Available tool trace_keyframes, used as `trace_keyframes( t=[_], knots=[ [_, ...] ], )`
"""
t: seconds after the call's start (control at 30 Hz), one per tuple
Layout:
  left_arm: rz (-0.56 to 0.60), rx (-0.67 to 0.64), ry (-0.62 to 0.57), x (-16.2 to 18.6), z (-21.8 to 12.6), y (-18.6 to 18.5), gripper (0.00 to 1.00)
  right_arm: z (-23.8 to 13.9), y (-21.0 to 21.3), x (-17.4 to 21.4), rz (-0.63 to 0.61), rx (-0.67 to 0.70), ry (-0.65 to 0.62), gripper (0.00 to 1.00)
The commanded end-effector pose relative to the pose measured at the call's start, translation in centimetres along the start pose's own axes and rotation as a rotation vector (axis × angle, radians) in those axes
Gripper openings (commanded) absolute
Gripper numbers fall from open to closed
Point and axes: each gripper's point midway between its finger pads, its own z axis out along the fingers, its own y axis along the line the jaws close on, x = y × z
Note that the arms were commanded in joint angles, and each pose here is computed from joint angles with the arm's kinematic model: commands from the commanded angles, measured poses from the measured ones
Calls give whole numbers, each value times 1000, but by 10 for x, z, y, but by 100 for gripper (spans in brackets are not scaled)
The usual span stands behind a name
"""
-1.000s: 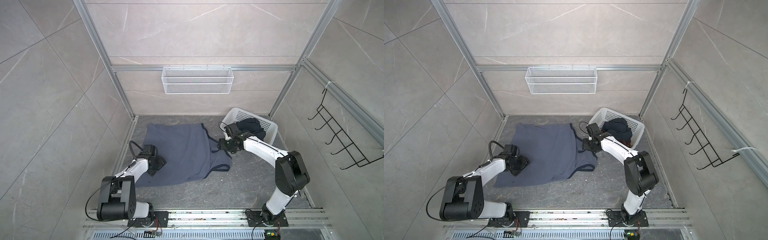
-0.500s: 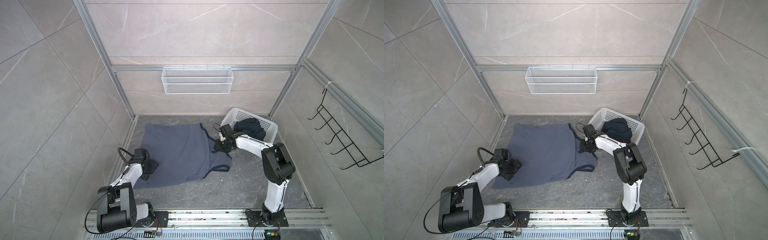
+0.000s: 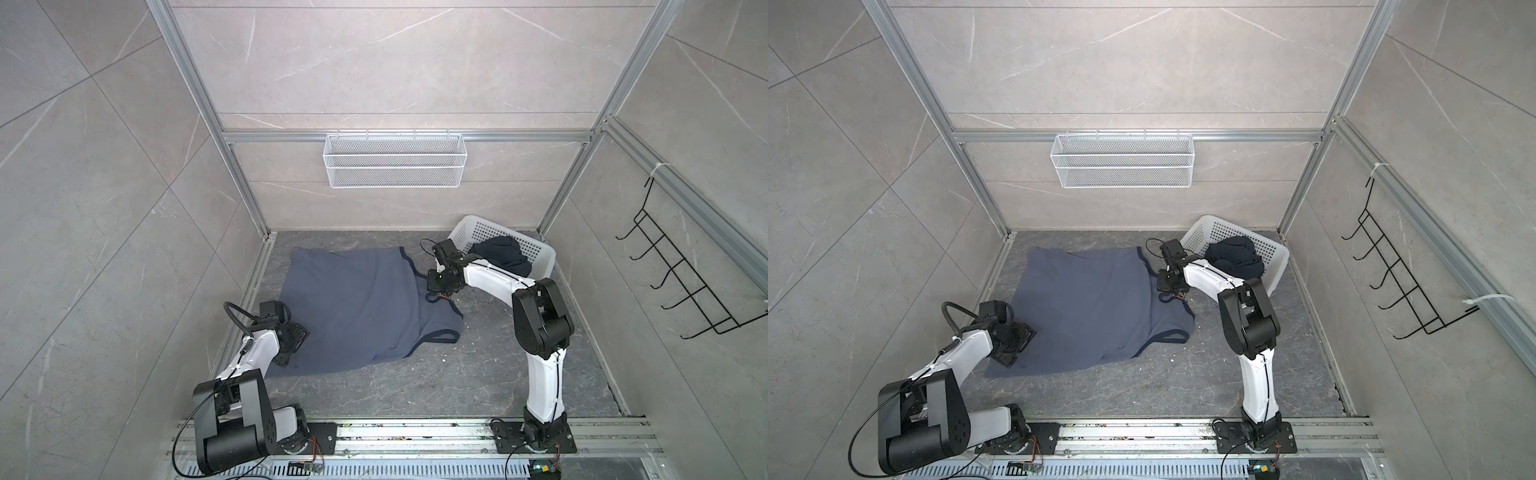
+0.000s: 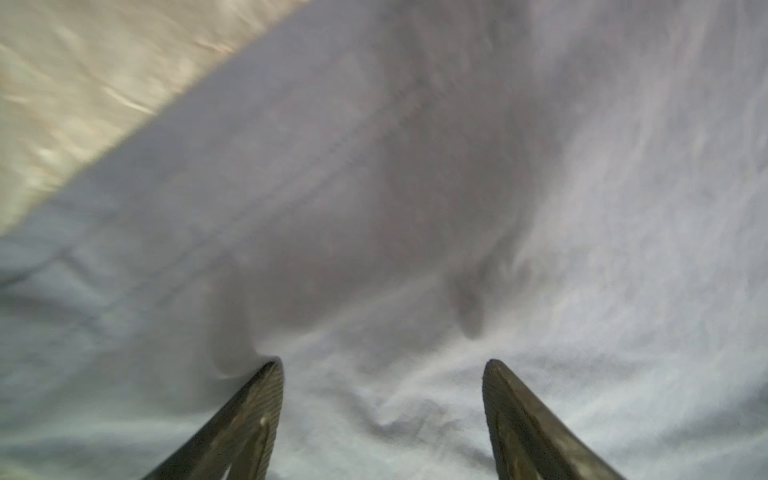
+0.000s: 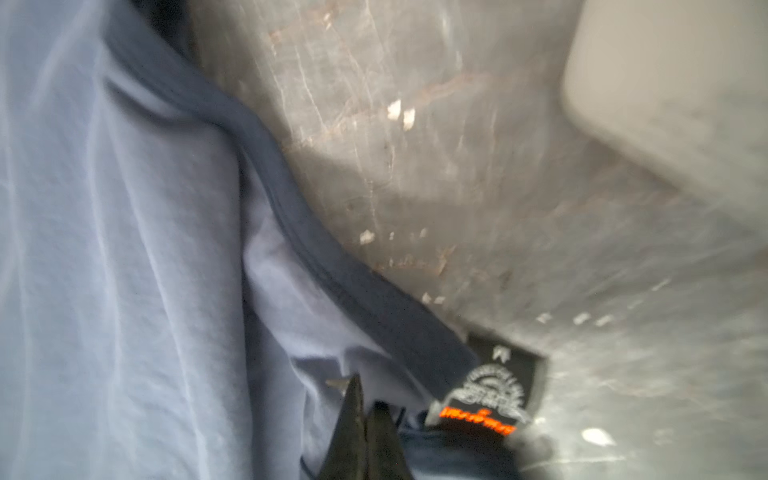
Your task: Fold and stack the tank tops
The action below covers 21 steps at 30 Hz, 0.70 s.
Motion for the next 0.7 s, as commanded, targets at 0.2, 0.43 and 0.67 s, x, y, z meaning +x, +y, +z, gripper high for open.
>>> trace_keyframes(
  t=[0.2, 0.43, 0.67],
  knots=[
    [-121, -55, -124, -25, -29, 31, 78, -56, -4, -63, -149, 134, -192, 0],
    [207, 97, -156, -10, -80, -60, 79, -66, -8, -72, -171, 169, -228, 0],
    [461, 278, 56, 86, -80, -153, 78, -67, -10, -70, -161, 170, -233, 0]
  ],
)
